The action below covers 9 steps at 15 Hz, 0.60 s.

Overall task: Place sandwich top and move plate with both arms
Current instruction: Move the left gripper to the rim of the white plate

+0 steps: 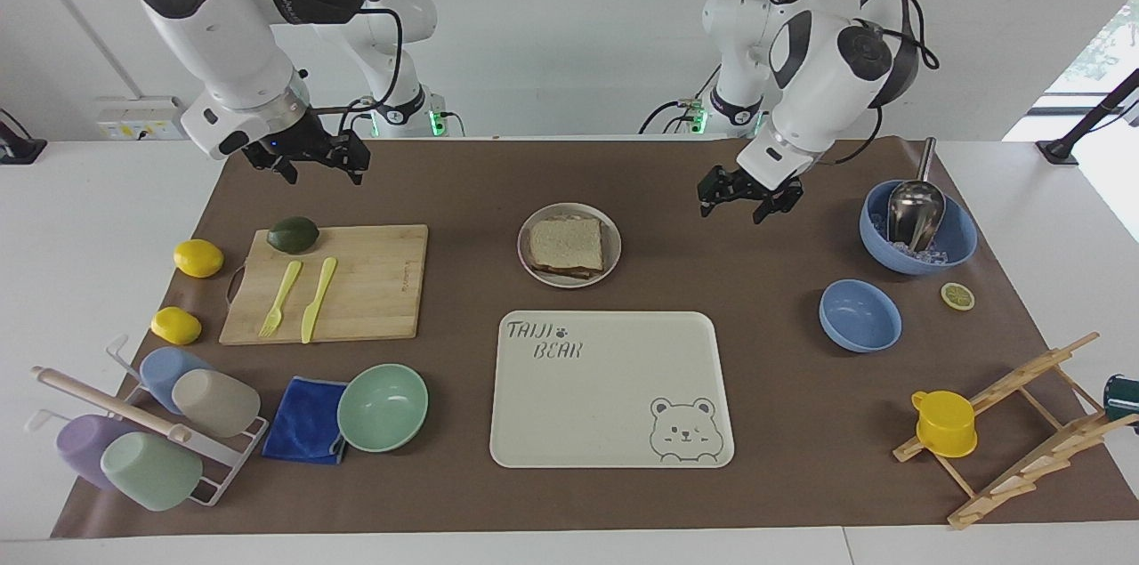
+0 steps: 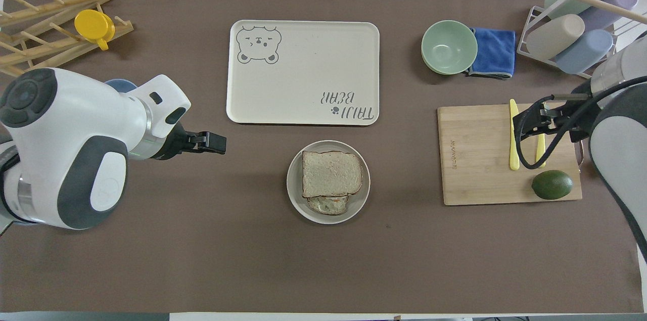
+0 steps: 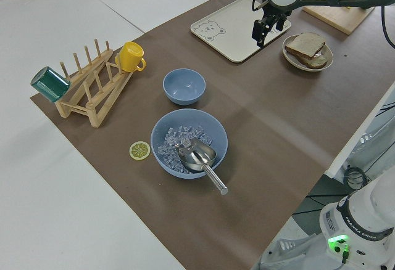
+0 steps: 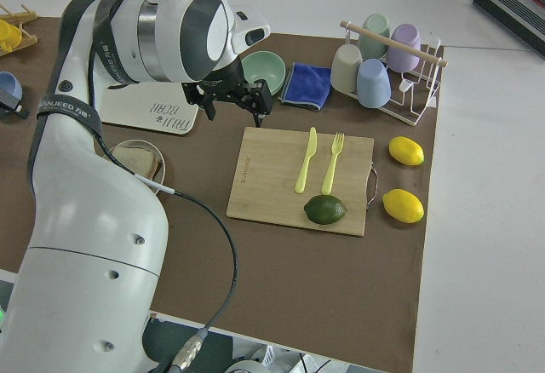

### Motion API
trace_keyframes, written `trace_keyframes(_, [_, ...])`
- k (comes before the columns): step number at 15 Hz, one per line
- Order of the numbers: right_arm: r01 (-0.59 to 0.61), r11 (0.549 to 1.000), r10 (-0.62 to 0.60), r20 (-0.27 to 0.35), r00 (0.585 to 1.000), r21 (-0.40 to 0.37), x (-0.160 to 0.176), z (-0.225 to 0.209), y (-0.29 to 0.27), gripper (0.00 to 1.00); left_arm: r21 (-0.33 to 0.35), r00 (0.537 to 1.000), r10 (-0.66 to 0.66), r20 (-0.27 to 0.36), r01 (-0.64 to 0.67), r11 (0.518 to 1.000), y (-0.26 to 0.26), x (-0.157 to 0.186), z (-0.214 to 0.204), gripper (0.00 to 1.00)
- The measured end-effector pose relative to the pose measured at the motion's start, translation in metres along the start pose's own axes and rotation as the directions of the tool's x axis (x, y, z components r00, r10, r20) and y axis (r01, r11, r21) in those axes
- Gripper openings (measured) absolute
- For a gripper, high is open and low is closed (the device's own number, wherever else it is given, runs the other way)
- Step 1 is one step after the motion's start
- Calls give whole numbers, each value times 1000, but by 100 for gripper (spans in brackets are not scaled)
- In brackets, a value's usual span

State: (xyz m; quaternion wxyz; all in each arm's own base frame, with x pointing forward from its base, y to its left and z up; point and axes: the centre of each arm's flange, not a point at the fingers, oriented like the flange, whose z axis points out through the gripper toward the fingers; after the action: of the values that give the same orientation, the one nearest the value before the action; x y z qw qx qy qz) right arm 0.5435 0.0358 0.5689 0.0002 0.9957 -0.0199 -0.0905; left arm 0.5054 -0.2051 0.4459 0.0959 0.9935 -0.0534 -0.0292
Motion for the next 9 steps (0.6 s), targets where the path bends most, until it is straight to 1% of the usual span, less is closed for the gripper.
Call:
trace_keyframes(3, [3,1000,-3,-7,1000,0,-5,-5,-1,100,7,1000,7,-13,-7,1000,31,3,53,100])
trace_keyframes(5, [-3,1000,3,-3,1000,0,-6,-5,2,100,11,1000,23,-13,-23,1000,43,-5,85,100])
trace_keyframes(8, [-12,1000,12,-2,1000,2,-5,-4,7,100,16,999,38,8,-39,999,53,-17,106,100])
trace_keyframes(9, [-14,1000,14,-2,1000,2,-5,-4,8,100,6,999,31,13,-31,1000,53,-19,110,99])
